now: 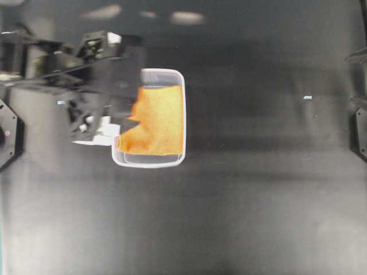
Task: Place the orange towel into the container with the left arm.
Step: 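Lower the towel into the container and open the left gripper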
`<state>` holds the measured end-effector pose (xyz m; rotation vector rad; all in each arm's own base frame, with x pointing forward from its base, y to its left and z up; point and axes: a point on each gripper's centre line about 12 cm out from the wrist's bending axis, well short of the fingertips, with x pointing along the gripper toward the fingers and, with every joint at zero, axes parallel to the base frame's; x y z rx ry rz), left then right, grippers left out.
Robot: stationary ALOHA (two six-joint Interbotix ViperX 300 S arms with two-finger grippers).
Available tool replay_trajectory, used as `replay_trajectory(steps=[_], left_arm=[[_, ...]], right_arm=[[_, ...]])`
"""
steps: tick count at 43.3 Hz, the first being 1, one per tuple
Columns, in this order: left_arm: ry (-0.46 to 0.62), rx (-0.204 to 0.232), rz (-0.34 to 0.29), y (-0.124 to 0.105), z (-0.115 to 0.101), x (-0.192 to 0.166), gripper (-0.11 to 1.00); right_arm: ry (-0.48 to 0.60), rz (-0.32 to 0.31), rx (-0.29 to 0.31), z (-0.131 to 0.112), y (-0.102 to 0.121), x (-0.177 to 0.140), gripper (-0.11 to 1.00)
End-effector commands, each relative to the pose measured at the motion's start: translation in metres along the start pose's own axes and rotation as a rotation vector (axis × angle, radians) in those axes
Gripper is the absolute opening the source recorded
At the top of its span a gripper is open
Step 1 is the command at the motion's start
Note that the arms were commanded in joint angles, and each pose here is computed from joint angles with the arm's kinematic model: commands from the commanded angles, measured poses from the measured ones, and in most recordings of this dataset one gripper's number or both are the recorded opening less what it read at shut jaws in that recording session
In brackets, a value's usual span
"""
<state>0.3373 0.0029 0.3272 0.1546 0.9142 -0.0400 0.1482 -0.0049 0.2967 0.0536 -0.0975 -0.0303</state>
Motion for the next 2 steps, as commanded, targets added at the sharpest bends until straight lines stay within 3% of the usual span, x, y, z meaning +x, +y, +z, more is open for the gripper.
replay_trajectory(steps=[1, 2], left_arm=[[-0.061, -0.004, 0.01, -0.0002, -0.0036, -0.0193, 0.83], [-0.067, -0.004, 0.01, -0.0005, -0.0057, -0.0203, 0.83]], right_arm=[[0.015, 0.002, 0.005, -0.0007, 0.0004, 0.0025, 0.77], [0.015, 0.002, 0.005, -0.0006, 0.0004, 0.0022, 0.77]])
